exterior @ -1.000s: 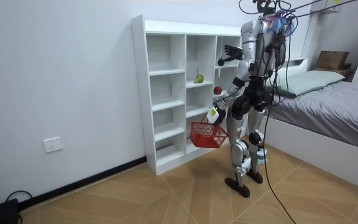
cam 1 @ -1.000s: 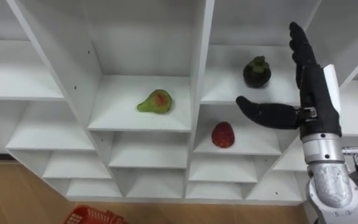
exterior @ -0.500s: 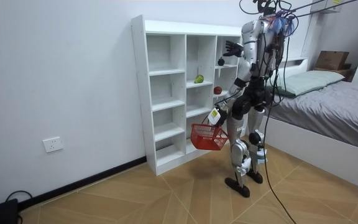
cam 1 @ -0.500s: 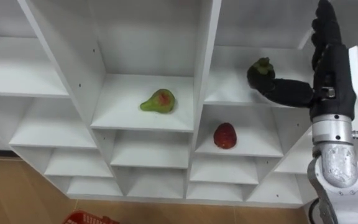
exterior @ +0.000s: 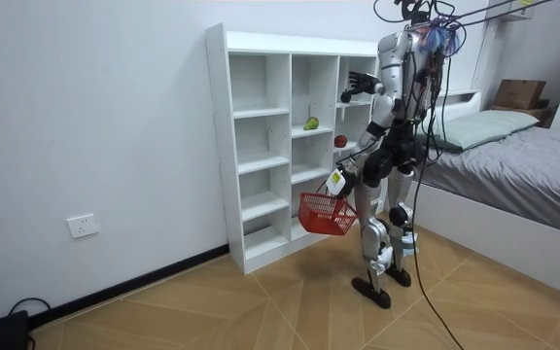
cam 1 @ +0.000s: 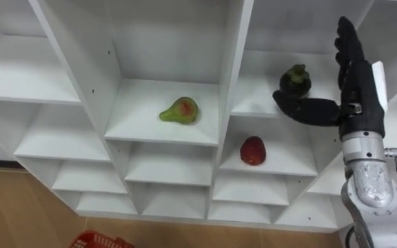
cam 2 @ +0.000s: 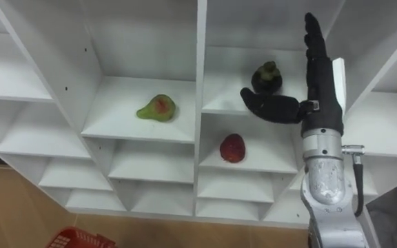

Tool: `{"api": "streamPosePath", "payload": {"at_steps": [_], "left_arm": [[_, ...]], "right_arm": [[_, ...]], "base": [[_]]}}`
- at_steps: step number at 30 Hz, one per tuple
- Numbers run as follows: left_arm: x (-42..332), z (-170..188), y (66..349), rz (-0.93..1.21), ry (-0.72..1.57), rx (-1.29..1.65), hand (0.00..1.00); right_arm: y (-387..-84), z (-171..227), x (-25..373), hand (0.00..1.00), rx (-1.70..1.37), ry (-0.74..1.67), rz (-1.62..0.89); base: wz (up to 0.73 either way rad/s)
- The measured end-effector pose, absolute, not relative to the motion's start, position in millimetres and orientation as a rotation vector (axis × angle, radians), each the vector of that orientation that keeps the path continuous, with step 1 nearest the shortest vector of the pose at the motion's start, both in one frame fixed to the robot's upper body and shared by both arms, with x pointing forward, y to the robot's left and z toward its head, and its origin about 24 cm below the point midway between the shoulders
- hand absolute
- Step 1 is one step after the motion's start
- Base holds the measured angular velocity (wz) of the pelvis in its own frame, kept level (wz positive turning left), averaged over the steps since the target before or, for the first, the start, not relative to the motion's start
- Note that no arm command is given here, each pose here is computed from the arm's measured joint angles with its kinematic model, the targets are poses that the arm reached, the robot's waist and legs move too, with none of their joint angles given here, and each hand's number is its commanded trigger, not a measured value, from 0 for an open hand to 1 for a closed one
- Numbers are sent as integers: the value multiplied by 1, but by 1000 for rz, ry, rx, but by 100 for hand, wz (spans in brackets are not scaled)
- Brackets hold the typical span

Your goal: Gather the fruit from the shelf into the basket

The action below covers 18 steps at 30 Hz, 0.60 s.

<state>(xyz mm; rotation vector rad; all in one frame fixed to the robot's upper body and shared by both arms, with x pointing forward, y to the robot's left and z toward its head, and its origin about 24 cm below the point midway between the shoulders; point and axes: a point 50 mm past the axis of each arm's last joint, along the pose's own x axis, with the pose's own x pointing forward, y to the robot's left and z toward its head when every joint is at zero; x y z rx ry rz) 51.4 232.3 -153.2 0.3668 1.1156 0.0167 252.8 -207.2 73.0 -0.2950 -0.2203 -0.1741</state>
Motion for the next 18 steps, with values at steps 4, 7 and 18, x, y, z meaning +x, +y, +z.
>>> {"api": "streamPosePath", "payload": {"at_steps": [4, 7, 18], "left_arm": [[47, -154, 233, 13, 1135, 360, 100], [46, -154, 233, 15, 1139, 361, 100], [39, -155, 238, 30, 1192, 366, 100]], "right_arm": [[-206, 73, 254, 0, -298, -219, -156], [-210, 66, 261, 0, -310, -182, -161], [-215, 51, 265, 0, -327, -92, -176]], "base": [[5], [0], [5]]}}
